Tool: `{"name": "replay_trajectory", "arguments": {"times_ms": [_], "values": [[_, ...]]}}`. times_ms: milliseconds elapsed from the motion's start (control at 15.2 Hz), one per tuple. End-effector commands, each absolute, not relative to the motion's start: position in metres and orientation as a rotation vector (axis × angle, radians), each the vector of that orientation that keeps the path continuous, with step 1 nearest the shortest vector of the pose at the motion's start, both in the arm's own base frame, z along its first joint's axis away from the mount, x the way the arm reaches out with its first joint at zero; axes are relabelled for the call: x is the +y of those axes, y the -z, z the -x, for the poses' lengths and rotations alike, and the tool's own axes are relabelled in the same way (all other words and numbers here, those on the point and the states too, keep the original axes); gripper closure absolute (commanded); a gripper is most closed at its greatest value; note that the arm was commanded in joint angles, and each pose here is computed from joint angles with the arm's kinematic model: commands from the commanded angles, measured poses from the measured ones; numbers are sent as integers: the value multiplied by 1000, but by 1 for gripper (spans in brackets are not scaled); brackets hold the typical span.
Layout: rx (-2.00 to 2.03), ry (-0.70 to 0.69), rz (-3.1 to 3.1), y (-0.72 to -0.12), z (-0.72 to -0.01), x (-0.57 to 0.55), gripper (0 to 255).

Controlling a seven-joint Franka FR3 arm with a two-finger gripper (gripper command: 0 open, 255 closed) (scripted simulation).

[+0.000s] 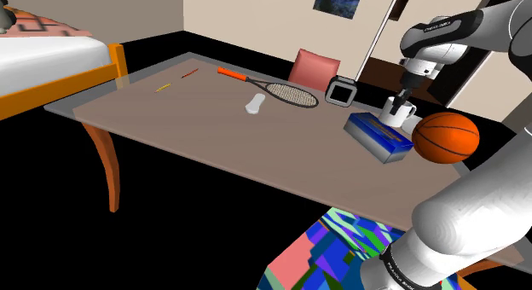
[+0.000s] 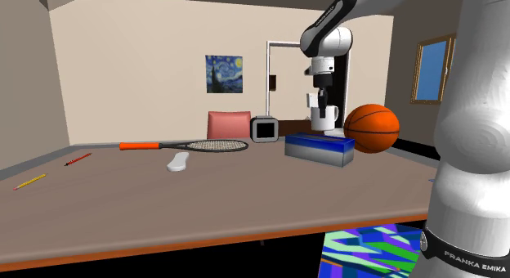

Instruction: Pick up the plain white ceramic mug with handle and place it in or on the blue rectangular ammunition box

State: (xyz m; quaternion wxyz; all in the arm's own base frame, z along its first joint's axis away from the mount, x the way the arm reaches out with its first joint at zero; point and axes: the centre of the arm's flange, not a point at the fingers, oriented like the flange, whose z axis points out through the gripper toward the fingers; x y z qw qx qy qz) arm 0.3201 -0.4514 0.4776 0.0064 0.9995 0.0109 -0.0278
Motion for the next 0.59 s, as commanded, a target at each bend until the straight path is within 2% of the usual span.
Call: {"name": "replay_trajectory", "arguments": {"times_ms": [0,528], "values": [[34,86,-3127,-467,-320,-452,255],[34,86,-3127,-449,-320,-452,255]]}}
